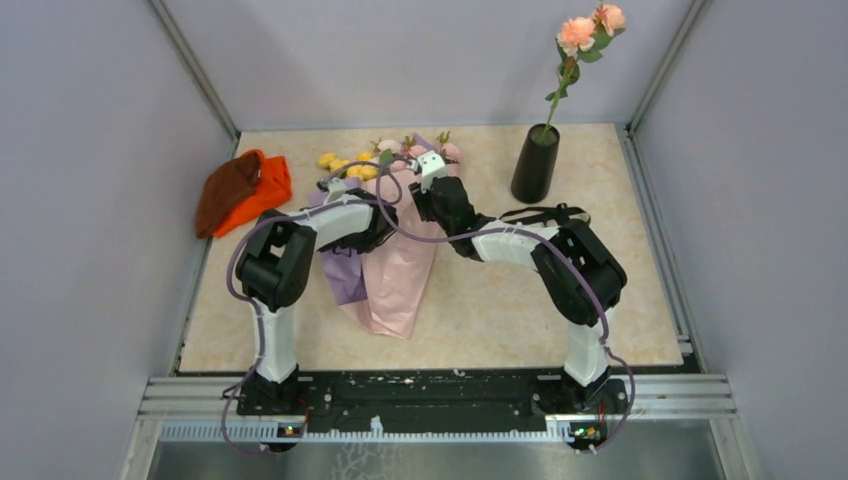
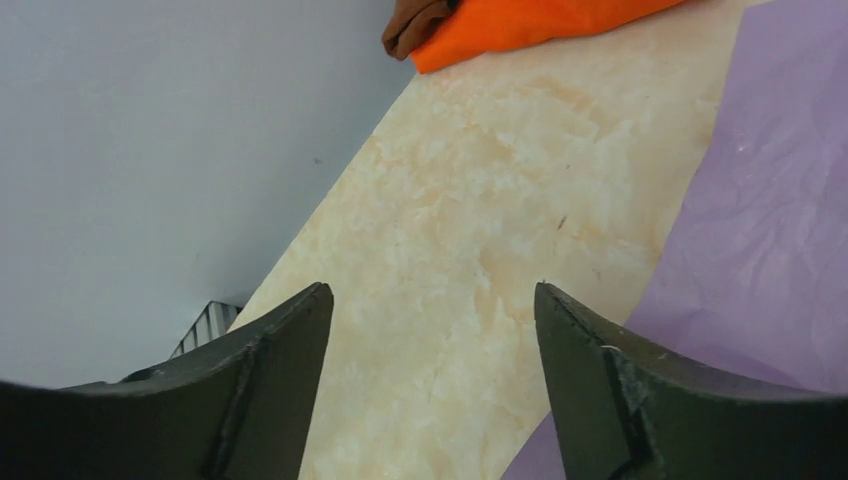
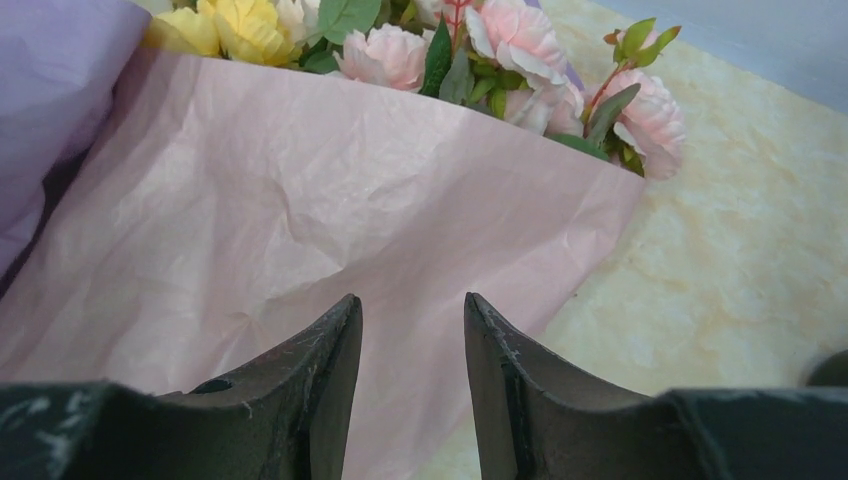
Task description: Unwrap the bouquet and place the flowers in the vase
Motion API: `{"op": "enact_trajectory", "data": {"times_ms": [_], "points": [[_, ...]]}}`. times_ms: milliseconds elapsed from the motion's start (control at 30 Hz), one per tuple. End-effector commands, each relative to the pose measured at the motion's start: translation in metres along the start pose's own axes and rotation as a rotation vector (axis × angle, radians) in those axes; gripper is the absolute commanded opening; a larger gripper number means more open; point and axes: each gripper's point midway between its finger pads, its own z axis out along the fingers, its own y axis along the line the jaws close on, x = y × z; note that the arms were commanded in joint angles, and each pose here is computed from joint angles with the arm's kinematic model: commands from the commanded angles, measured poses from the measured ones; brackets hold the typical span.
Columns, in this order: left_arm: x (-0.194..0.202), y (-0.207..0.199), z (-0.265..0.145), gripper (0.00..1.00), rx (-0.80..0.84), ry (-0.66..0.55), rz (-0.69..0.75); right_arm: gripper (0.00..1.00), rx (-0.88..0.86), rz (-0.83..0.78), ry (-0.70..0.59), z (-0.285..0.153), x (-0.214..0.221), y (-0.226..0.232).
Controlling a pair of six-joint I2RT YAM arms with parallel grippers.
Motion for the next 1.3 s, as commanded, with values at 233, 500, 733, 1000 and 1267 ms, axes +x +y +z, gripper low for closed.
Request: {"op": "enact_trajectory", "data": {"times_ms": [233, 500, 733, 1000, 1267], "points": [[-0.02, 0.04, -0.001, 0.93, 0.005, 0.03, -0.134, 0.42, -0.029, 0.022, -0.074, 0.011, -0.025, 0.009], [-0.038, 0.064, -0.008, 0.99, 0.044, 0.042, -0.232, 0.42, -0.053, 0.027, -0.08, 0.016, -0.028, 0.015], [-0.036, 0.093, -0.006, 0.99, 0.048, 0.036, -0.437, 0.42, -0.044, 0.018, -0.071, 0.017, -0.024, 0.014], [-0.033, 0.117, 0.012, 0.99, -0.014, 0.054, -0.525, 0.42, -0.064, 0.015, -0.072, 0.019, -0.026, 0.018], [-0.045, 0.115, -0.002, 0.99, 0.035, 0.046, -0.602, 0.42, -0.218, 0.023, -0.1, 0.024, -0.046, 0.081]]}}
